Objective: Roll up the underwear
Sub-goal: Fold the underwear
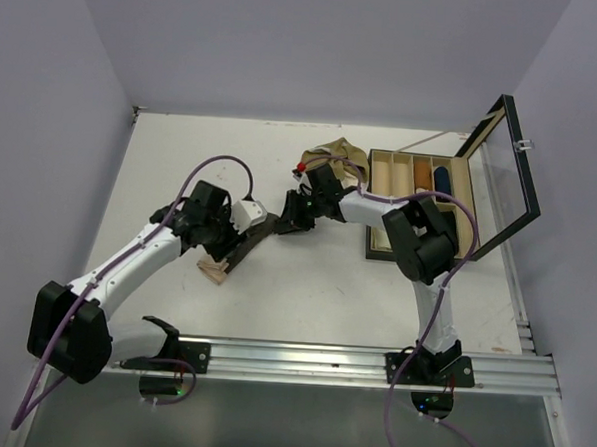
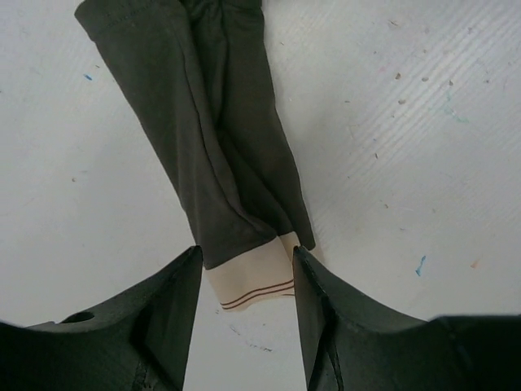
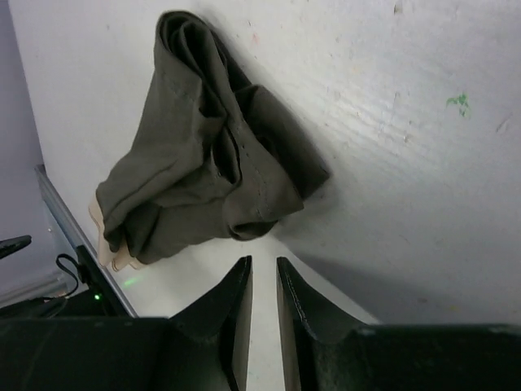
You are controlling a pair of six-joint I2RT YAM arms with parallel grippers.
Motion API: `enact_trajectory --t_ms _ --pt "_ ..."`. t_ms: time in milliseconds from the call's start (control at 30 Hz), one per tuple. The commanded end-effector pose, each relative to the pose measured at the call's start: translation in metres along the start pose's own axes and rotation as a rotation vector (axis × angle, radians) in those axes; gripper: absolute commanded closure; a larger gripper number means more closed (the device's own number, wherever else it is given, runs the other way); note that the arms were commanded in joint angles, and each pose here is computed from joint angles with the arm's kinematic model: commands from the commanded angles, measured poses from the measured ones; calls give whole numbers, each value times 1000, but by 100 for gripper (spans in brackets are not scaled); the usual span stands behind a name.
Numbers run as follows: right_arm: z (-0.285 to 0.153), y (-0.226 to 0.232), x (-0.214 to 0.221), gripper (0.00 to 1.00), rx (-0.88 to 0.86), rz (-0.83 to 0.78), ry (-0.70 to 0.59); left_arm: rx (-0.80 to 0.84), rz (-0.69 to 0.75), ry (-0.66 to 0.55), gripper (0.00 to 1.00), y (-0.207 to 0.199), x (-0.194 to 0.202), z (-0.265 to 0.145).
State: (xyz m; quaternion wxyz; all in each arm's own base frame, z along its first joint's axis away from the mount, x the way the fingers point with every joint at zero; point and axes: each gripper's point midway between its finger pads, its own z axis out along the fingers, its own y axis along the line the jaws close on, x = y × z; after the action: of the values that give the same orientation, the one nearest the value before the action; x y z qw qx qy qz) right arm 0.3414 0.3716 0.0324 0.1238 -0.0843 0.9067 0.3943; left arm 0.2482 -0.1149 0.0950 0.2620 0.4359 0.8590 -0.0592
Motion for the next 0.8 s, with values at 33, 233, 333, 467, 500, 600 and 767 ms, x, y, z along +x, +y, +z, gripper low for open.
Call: enact_trajectory --t_ms 33,233,333,467,500,600,767 --pt "-4 31 -39 79 -111 -1 -126 -87 -31 -91 48 26 -45 4" --pt "-23 51 -48 82 -149 -34 -154 -77 -22 -78 49 30 -64 27" --pt "-33 60 -49 80 -136 -56 -151 -55 -17 -55 49 25 -56 27" --pt "-31 66 -28 79 -135 -29 -97 -56 6 24 50 14 -22 11" --pt "-25 63 -18 79 -130 -13 -71 -47 19 41 50 11 -15 7" --pt "-9 60 7 79 -134 37 -14 33 32 100 50 -9 6 -3" --pt "11 67 41 79 -162 133 24 89 53 158 46 -24 25 -11"
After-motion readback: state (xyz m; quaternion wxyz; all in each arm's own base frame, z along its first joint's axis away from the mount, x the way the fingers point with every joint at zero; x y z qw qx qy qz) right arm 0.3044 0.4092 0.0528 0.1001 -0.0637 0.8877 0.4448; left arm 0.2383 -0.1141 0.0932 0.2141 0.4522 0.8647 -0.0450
